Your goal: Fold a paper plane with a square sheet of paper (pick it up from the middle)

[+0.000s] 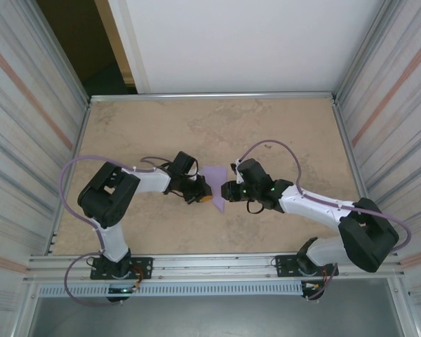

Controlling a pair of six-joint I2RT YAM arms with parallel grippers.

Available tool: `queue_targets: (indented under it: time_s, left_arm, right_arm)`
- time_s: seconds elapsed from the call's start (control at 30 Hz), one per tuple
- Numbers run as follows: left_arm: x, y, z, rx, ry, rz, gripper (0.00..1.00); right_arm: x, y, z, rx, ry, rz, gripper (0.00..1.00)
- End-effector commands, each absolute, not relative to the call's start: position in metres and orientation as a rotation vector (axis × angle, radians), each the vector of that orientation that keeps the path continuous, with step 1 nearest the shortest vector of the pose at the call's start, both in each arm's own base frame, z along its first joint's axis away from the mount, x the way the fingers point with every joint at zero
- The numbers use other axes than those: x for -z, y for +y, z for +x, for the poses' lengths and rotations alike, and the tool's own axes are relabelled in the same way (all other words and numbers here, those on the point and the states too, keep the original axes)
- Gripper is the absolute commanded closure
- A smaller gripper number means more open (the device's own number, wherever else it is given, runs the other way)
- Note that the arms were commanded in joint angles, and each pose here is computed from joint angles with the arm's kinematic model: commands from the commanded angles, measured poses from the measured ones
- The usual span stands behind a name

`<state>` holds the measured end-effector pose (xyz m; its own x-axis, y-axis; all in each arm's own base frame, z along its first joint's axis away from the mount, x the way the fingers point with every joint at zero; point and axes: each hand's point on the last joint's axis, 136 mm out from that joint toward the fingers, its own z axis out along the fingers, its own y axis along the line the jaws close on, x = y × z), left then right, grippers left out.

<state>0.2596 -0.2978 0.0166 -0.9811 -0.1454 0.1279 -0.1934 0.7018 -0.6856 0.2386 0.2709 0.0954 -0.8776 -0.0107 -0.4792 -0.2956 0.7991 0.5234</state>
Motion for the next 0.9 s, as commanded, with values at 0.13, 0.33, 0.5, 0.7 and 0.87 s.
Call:
queue_targets:
  time_s: [0.13, 0.33, 0.5, 0.7, 0.87]
  left_arm:
    - [0.032, -0.265, 0.239, -0.854, -2.858, 0.41, 0.92]
    - [0.032, -0.265, 0.238, -0.849, -2.856, 0.408, 0.93]
    - [0.032, -0.266, 0.238, -0.853, -2.852, 0.404, 0.93]
    - [0.032, -0.266, 0.238, -0.855, -2.848, 0.406, 0.94]
    - [0.032, -0.266, 0.238, -0.855, -2.846, 0.403, 0.94]
  right_arm:
    - [-0.077, 0.305, 0.222, -0.975, 2.614, -0.282, 0.95]
    - [-0.061, 0.314, 0.224, -0.947, 2.667, -0.281, 1.0]
    - [-0.054, 0.318, 0.226, -0.953, 2.692, -0.271, 1.0]
    - [-0.045, 0.317, 0.23, -0.935, 2.724, -0.249, 1.0]
    - [-0.037, 0.313, 0.232, -0.905, 2.752, -0.223, 1.0]
